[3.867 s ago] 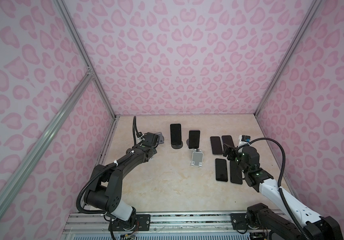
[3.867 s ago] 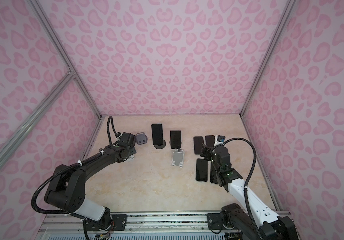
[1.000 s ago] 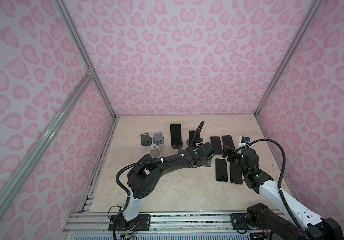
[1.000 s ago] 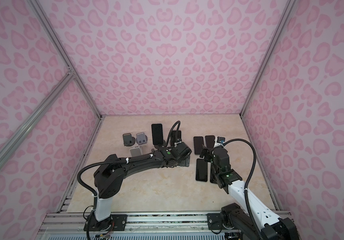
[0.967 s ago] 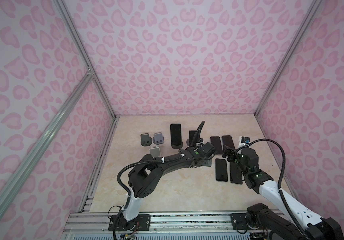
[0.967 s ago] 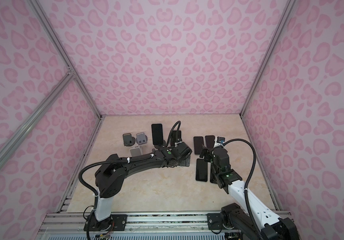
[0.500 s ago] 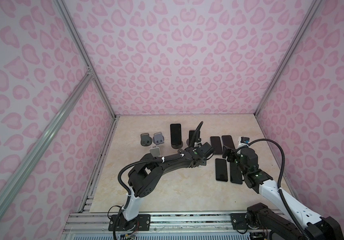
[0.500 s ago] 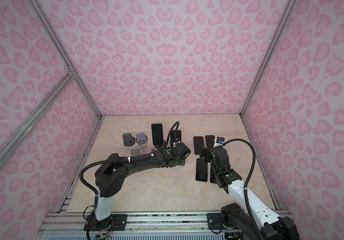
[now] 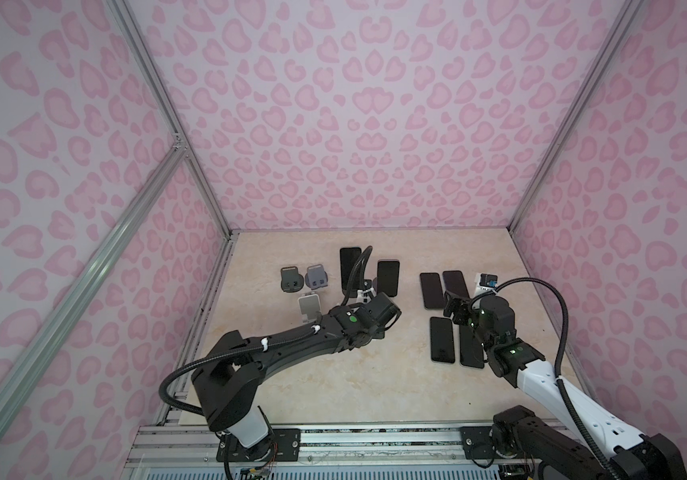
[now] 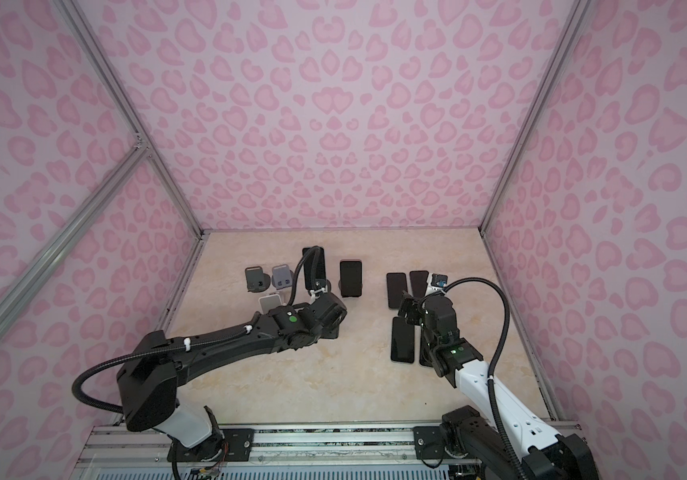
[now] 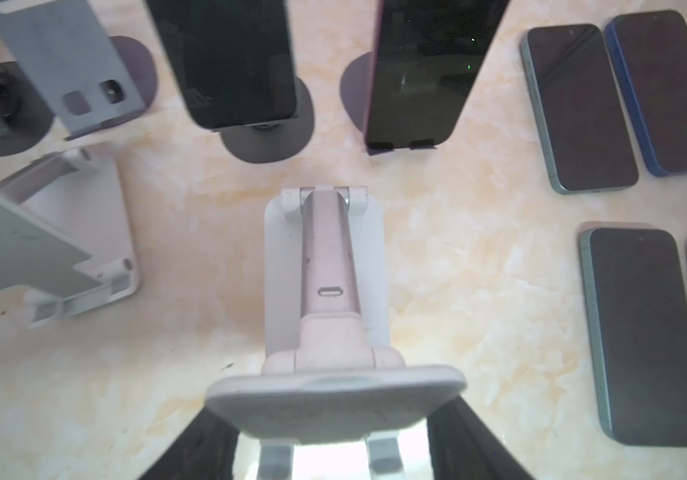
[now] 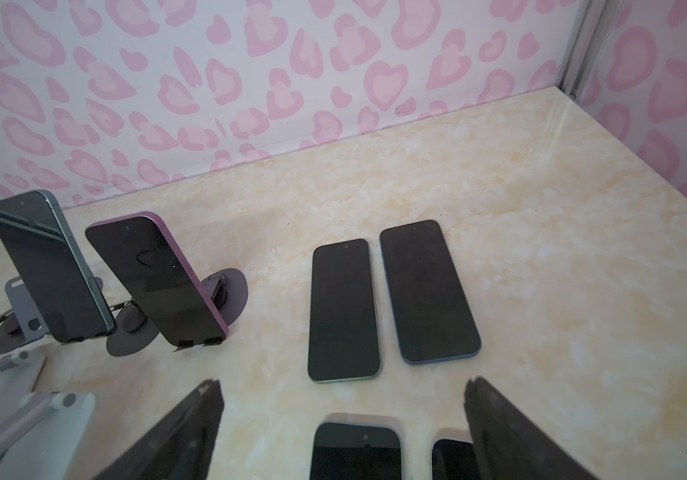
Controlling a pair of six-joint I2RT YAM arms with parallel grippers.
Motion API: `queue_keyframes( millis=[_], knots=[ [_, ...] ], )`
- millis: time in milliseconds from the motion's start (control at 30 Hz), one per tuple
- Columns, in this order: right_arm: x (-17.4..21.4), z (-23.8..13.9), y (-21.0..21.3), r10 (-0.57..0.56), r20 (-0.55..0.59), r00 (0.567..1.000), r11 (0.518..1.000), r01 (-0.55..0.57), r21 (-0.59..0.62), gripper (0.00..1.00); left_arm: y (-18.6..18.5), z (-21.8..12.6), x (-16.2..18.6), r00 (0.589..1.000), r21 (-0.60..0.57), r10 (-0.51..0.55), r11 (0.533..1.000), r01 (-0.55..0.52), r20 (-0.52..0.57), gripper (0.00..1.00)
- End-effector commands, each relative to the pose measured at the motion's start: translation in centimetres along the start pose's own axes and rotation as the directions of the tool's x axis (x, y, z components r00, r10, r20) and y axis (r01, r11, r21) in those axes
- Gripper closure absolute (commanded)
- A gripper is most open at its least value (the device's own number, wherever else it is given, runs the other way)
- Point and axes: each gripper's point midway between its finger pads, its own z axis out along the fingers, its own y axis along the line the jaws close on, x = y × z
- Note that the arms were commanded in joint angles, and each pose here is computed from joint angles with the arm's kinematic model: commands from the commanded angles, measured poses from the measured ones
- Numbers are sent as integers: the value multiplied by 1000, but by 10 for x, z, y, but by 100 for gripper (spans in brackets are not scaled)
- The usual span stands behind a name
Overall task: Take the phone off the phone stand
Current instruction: 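Move the left gripper to the other white stand and grasp it, then carry the second white stand beside the first and release it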
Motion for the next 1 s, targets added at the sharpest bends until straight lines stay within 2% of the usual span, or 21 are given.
queue_keyframes(
  millis=[0,67,133,300,400,500,567,633,733,800,867,967],
  knots=[
    [-3,0,2,-6,16,1000,1000,6,-5,7,52,-6,7,994,-96,-111,989,112,20,40],
    [-2,1,4,-12,13,1000,1000,12,-11,7,86,-4,20,977,-122,-215,969,213,-3,40],
    [0,2,7,-19,6,1000,1000,19,-14,7,114,-10,22,965,-163,-261,951,264,35,40],
    [3,4,8,-30,-3,1000,999,30,-14,8,165,-40,12,939,-252,-314,906,341,140,40],
    [3,4,8,-32,-2,999,999,32,-11,8,186,-56,1,917,-253,-347,886,389,194,40],
    [4,5,8,-33,-4,999,999,33,-10,8,209,-56,-6,901,-275,-377,862,425,213,40],
    [4,5,8,-34,-6,999,999,34,-10,8,223,-44,-8,890,-291,-406,843,453,208,40],
    [3,5,9,-35,-3,999,999,35,-12,8,231,-29,-8,882,-309,-432,826,471,187,40],
    [4,4,8,-40,-2,999,999,40,-3,8,223,-17,-17,889,-304,-431,835,459,156,42],
    [5,5,7,-44,-4,999,999,44,-2,8,211,-20,-24,897,-263,-406,859,439,172,43],
    [4,5,8,-45,-2,999,999,45,-3,8,211,-26,-28,899,-259,-386,864,431,206,42],
    [6,6,8,-47,-6,999,999,47,1,8,211,-25,-27,920,-269,-344,883,386,191,42]
  ],
)
